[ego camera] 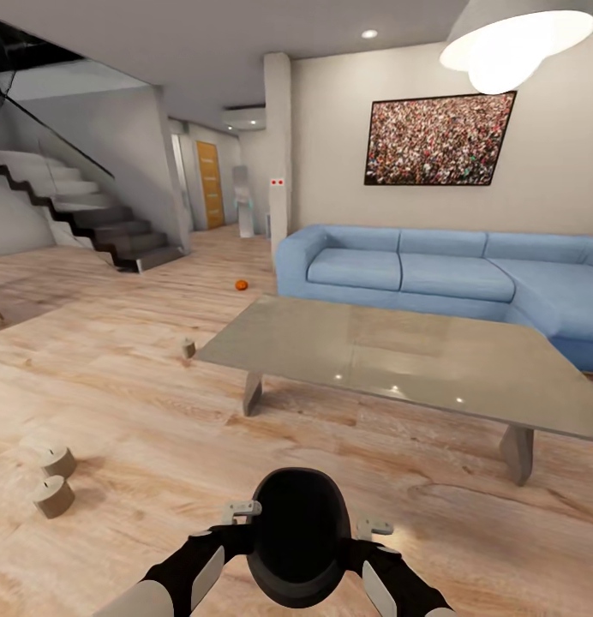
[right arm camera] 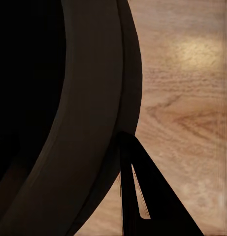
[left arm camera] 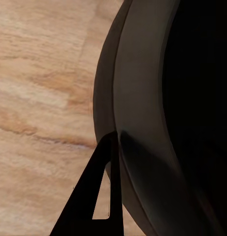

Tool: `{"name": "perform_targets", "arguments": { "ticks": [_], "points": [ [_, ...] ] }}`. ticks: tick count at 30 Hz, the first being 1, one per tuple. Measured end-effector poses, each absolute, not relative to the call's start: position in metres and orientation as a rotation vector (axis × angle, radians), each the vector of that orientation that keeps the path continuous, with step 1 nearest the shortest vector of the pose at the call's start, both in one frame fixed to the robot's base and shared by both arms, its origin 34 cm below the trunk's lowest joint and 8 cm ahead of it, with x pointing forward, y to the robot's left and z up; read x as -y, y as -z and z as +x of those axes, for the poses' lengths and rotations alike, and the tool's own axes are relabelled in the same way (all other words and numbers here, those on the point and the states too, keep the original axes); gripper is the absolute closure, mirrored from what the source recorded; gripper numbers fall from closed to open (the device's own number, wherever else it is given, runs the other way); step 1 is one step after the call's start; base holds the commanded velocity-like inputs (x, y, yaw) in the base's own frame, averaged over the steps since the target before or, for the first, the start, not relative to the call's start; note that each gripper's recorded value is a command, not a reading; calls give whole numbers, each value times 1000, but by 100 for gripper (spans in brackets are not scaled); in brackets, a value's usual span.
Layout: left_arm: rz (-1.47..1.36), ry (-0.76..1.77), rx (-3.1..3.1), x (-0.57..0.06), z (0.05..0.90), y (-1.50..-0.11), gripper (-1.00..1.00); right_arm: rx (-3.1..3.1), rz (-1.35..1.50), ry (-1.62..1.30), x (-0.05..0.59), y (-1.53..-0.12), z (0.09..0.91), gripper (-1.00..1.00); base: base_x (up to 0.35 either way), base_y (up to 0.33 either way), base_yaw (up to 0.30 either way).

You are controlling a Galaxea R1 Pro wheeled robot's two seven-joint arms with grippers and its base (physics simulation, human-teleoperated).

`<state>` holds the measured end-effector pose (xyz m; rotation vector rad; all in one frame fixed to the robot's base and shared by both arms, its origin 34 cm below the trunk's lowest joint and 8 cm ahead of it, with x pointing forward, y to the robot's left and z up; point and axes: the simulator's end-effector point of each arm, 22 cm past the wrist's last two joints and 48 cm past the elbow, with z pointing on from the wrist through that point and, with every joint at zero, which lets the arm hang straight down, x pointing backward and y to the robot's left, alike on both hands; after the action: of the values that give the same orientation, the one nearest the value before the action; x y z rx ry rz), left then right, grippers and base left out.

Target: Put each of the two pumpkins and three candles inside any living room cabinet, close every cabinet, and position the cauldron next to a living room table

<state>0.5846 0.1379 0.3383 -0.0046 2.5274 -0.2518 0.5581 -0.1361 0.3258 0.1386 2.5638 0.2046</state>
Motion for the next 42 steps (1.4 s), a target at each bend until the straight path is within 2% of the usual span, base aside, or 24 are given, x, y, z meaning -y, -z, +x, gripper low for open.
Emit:
{"name": "perform_targets", "arguments": {
  "ticks": [33, 42],
  "points": [
    [-5, 252, -2548, -138, 580, -328, 100, -2584, 144, -205, 136, -316, 553, 100, 0, 0, -244],
    [-4, 252, -2547, -138, 580, -328, 100, -2582, 144, -205, 136, -316, 553, 100, 0, 0, -74]
  ]
}}
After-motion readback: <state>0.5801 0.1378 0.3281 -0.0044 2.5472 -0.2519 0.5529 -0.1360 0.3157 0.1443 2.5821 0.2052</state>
